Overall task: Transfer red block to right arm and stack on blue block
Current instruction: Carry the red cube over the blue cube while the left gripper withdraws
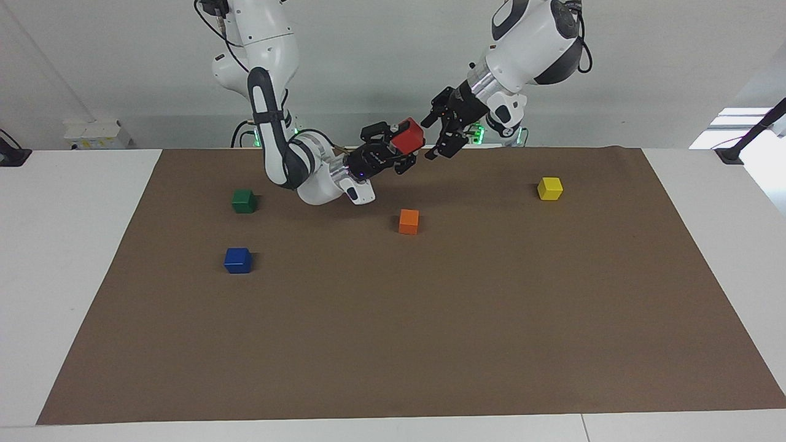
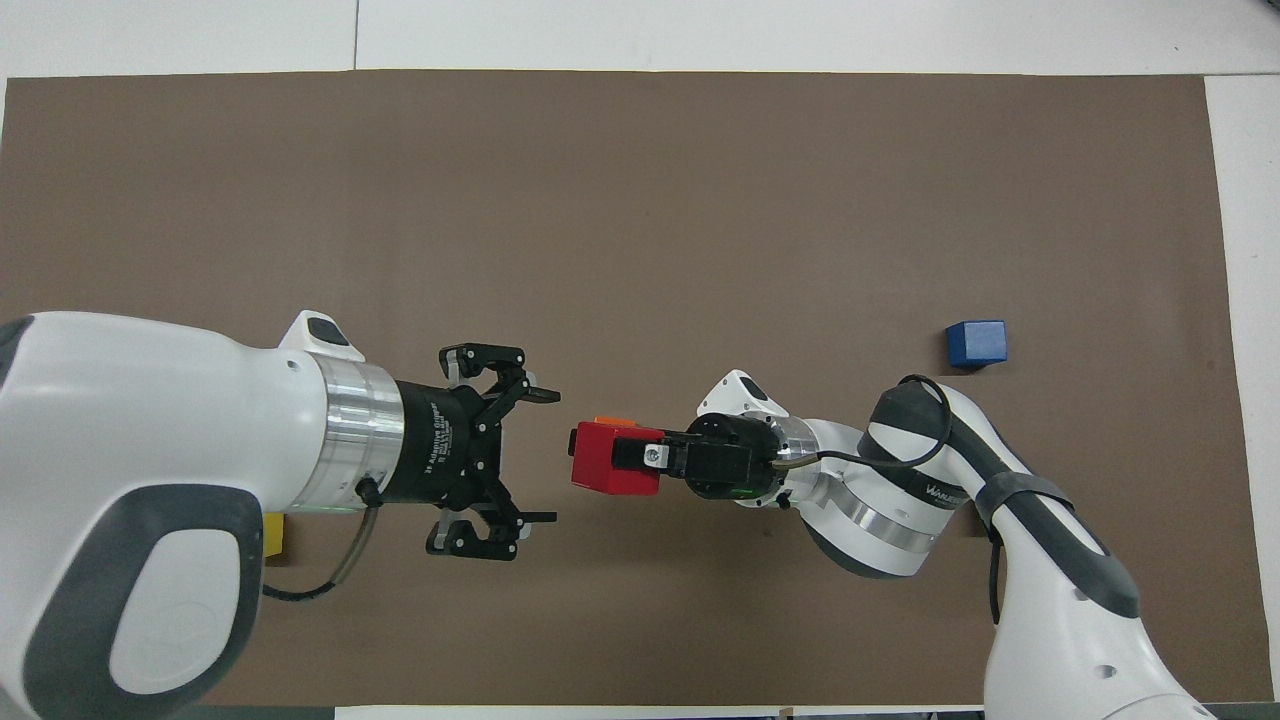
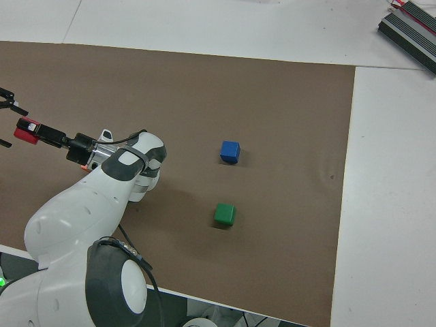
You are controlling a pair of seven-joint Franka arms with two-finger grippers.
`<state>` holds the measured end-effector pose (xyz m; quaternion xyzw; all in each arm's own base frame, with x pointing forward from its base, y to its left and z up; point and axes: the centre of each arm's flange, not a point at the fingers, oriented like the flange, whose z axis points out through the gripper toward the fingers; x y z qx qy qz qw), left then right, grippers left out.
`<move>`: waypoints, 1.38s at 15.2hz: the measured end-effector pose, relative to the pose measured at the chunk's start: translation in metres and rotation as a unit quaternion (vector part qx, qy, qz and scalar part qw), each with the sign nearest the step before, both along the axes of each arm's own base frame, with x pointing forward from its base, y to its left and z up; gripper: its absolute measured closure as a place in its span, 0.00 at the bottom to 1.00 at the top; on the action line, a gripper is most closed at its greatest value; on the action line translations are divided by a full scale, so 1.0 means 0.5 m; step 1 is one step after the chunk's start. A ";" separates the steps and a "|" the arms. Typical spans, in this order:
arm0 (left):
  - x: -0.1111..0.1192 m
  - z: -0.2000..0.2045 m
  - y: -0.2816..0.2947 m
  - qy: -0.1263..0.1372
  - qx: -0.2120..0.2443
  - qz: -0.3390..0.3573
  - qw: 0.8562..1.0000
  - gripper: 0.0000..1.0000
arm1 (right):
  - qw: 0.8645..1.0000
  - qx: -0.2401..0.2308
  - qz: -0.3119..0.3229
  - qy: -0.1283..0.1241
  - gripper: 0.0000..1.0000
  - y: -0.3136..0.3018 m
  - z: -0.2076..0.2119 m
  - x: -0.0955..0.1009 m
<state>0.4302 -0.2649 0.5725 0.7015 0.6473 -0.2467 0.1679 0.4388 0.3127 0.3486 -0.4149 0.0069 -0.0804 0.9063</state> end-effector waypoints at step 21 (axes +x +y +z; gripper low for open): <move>0.136 -0.030 0.525 -0.207 0.205 -0.518 0.804 0.00 | 0.804 -0.589 0.056 0.061 0.44 -0.307 0.292 0.075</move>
